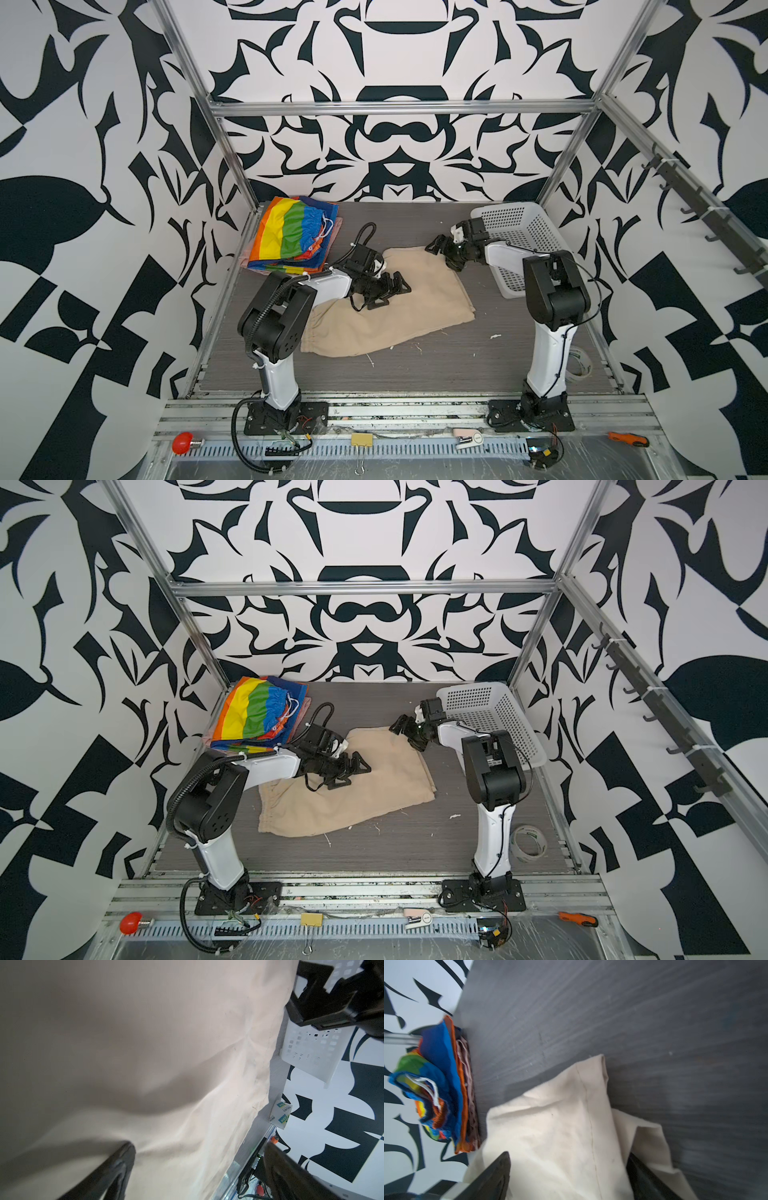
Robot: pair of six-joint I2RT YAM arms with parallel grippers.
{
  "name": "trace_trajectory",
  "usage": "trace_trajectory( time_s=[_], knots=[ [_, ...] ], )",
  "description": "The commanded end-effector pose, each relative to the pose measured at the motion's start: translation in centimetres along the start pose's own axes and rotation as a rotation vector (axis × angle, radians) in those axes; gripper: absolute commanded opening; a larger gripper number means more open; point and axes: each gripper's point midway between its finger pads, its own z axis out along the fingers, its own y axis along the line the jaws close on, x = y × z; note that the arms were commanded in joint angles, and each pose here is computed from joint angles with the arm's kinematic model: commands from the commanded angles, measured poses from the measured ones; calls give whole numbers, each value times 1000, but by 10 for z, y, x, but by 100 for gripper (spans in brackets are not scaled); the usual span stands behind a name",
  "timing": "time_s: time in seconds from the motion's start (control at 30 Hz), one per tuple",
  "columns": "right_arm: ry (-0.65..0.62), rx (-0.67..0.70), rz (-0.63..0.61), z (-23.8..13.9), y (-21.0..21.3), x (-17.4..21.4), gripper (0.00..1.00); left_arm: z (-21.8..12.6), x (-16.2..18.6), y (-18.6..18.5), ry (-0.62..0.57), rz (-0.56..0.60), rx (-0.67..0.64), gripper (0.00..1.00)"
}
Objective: Fold and stack the shorts
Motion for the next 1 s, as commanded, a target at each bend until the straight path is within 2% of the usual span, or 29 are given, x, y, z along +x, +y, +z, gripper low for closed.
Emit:
trace_trajectory(
  time_s=[0.0,0.4,0.63,0.97],
  knots=[
    [-30,-92,-17,-9,35,-18,86,21,46,81,123,-128,-222,99],
    [69,-203,-5,22,46,-14,86,25,43,85,136,-122,-241,99],
    [-3,-252,-19,25,70,-48,86,25,47,91,142,-127,-255,99],
    [-25,-314,55,63,90,-91,86,24,58,102,155,-142,-273,99]
  ],
)
